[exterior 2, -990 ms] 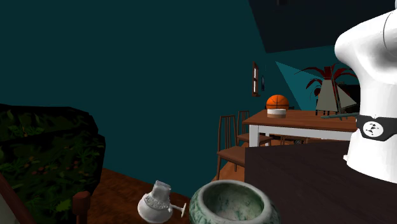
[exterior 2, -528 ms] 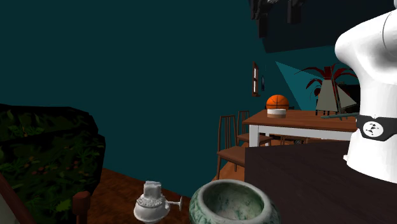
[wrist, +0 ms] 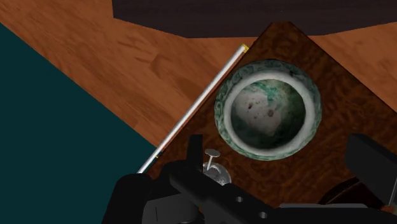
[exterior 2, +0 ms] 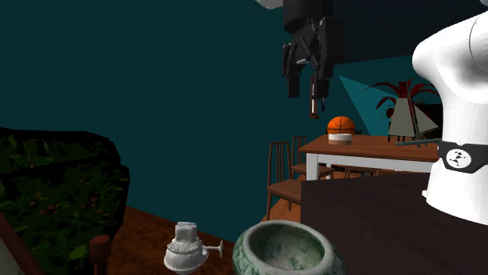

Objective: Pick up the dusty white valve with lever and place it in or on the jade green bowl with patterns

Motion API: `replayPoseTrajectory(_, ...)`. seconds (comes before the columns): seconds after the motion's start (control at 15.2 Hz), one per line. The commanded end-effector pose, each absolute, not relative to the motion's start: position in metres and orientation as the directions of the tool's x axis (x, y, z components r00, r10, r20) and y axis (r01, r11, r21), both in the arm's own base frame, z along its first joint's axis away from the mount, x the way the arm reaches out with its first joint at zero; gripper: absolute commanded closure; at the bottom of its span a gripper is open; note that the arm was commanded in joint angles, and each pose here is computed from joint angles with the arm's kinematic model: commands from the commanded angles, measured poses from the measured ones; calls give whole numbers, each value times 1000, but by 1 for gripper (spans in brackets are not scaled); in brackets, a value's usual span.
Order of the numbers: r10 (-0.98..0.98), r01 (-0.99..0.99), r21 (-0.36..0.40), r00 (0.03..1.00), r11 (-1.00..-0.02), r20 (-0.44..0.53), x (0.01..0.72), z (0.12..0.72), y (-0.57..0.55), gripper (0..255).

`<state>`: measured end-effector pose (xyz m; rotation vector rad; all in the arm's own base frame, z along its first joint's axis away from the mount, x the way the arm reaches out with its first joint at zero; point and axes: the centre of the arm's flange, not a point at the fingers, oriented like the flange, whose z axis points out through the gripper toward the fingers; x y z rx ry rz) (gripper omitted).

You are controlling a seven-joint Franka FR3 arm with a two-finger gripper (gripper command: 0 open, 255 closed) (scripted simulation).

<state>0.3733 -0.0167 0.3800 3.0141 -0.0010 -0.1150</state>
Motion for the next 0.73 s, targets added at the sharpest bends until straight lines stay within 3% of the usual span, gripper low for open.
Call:
replayPoseTrajectory(0.0, -3, 4, 121, 998, -993, -57, 387, 360, -23, 0)
replayPoseTrajectory(0.66, 8, 6, 103, 1000, -995, 19, 449, 254, -49, 0)
